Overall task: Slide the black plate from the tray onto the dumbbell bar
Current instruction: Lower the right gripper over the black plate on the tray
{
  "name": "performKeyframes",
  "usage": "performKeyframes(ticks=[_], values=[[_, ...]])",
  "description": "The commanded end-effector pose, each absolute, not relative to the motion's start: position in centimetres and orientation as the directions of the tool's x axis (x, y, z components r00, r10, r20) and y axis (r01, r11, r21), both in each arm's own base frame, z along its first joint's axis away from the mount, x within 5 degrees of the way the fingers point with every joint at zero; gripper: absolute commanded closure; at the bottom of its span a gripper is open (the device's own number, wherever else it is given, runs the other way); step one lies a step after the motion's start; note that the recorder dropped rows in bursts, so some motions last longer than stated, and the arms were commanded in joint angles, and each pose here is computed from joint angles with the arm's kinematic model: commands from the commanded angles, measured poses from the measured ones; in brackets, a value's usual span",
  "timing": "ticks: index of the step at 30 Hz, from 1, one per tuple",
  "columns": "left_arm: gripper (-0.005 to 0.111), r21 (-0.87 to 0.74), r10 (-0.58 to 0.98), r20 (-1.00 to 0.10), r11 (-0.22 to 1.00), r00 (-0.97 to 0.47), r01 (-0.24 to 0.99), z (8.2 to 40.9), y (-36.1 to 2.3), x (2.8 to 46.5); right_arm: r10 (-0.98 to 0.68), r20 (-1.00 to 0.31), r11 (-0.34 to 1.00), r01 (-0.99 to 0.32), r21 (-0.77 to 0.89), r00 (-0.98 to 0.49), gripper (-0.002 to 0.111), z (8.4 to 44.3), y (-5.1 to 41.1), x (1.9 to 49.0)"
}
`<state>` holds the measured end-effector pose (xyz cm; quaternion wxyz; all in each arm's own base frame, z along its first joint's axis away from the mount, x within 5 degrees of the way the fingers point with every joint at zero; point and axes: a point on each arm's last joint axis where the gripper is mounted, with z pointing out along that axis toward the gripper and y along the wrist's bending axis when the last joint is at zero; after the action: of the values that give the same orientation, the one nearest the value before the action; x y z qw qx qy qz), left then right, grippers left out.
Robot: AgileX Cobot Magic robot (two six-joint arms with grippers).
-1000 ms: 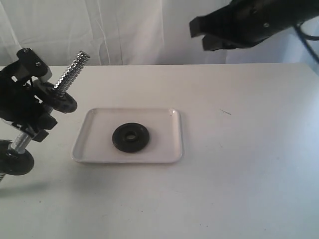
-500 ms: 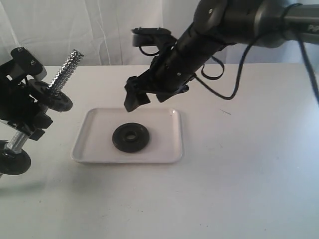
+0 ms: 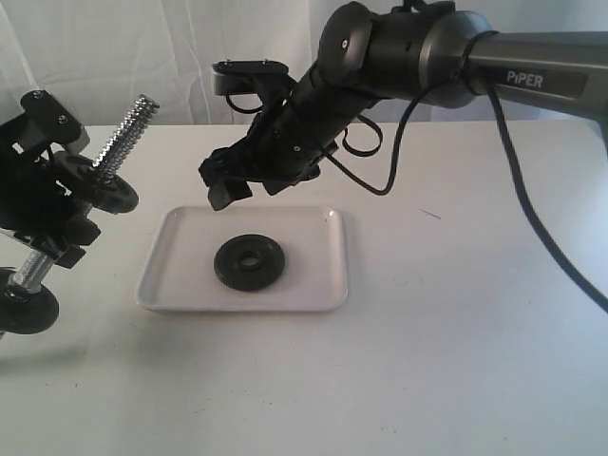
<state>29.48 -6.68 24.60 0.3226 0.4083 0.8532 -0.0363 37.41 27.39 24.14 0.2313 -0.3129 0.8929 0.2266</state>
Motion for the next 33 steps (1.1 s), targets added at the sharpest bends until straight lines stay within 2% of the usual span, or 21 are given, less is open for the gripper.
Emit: performKeyframes(ticks=[1,3,7,20,33], values=[[0.107,0.269,0.612,-0.685,0.717,-0.395,0.643,27.9,-6.6,29.7,-0.418,-0.554,0.719,-0.634,0.283,-0.720,0.036,24.8,27.4,37.3],[0.107,0.270,0.612,-0.686,0.717,-0.395,0.643,27.9,-6.6,29.7,-0.397,-0.545,0.730,-0.614,0.299,-0.738,0.030,24.8,27.4,37.2],[0.107,0.270,0.612,-0.686,0.717,-0.395,0.643,27.9,-6.6,29.7,-0.371,-0.543,0.739,-0.593,0.318,-0.753,0.004,24.9,27.6,37.2],[0.107,0.258,0.599,-0.694,0.725,-0.399,0.638,28.0,-6.6,29.7,-0.449,-0.530,0.701,-0.651,0.291,-0.720,0.003,23.7,27.8,37.2],[0.107,0.242,0.590,-0.698,0.728,-0.406,0.641,28.0,-6.7,29.6,-0.642,-0.518,0.625,-0.777,0.076,-0.566,0.003,21.3,30.4,37.3]])
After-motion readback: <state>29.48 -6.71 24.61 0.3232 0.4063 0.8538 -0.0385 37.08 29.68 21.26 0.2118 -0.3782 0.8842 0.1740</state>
